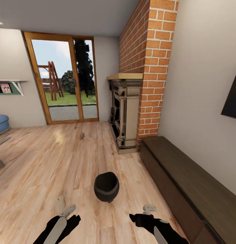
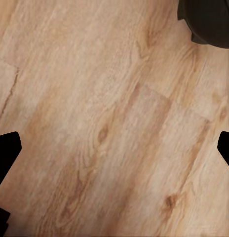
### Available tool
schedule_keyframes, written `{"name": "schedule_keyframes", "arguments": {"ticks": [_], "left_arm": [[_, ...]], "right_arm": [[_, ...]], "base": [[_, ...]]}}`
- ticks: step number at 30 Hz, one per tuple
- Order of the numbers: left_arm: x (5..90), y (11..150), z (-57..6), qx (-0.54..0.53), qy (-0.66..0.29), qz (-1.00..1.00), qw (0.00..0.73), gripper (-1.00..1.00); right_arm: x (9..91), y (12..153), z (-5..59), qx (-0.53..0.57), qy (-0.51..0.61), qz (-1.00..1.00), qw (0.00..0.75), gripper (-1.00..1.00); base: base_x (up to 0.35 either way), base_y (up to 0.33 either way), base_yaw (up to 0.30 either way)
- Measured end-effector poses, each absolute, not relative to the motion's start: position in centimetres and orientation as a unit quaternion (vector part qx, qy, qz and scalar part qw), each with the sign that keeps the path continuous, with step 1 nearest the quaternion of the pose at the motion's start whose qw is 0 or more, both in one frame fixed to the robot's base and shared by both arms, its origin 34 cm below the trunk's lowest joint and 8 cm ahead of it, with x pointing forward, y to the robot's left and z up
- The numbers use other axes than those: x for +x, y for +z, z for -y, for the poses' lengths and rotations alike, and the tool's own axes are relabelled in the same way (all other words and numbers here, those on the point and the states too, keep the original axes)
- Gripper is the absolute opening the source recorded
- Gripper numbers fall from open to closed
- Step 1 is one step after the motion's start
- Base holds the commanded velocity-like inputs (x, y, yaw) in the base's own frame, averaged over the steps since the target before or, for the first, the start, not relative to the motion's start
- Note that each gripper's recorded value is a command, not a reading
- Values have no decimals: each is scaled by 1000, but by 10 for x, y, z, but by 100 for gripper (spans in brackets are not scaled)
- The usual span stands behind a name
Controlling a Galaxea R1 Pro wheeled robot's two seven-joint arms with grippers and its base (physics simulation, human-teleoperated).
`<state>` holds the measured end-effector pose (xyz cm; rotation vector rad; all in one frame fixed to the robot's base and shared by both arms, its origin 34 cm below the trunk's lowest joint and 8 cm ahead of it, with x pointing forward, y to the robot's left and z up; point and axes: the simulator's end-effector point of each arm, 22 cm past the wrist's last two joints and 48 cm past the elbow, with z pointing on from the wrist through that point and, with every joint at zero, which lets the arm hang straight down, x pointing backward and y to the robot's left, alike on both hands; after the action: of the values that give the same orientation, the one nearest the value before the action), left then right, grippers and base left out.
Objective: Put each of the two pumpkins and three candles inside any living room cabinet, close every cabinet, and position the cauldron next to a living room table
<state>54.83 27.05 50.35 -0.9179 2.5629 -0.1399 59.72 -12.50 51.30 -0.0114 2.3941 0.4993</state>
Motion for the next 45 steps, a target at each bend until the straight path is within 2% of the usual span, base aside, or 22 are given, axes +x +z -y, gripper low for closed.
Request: {"name": "schedule_keyframes", "arguments": {"ticks": [10, 16, 23, 30, 38, 45], "left_arm": [[549, 504, -263, -312, -49, -926, 208, 100], [567, 519, -265, -303, -49, -925, 225, 100], [643, 582, -282, -298, -55, -909, 286, 100], [650, 587, -285, -298, -55, -909, 287, 100], [650, 587, -278, -297, -59, -910, 284, 100], [650, 586, -276, -296, -60, -910, 284, 100]], "right_arm": [[597, 514, 123, -5, 193, -922, 337, 100], [576, 492, 135, 8, 155, -951, 266, 100], [640, 544, 165, 12, 78, -961, 266, 100], [655, 561, 165, 8, 74, -962, 264, 100], [654, 565, 139, 2, 85, -961, 262, 100], [649, 567, 110, -12, 78, -962, 260, 100]], "base": [[340, 0, 1], [343, 0, 0], [344, 0, 0], [345, 0, 0], [317, 0, 0], [70, 0, 0]]}}
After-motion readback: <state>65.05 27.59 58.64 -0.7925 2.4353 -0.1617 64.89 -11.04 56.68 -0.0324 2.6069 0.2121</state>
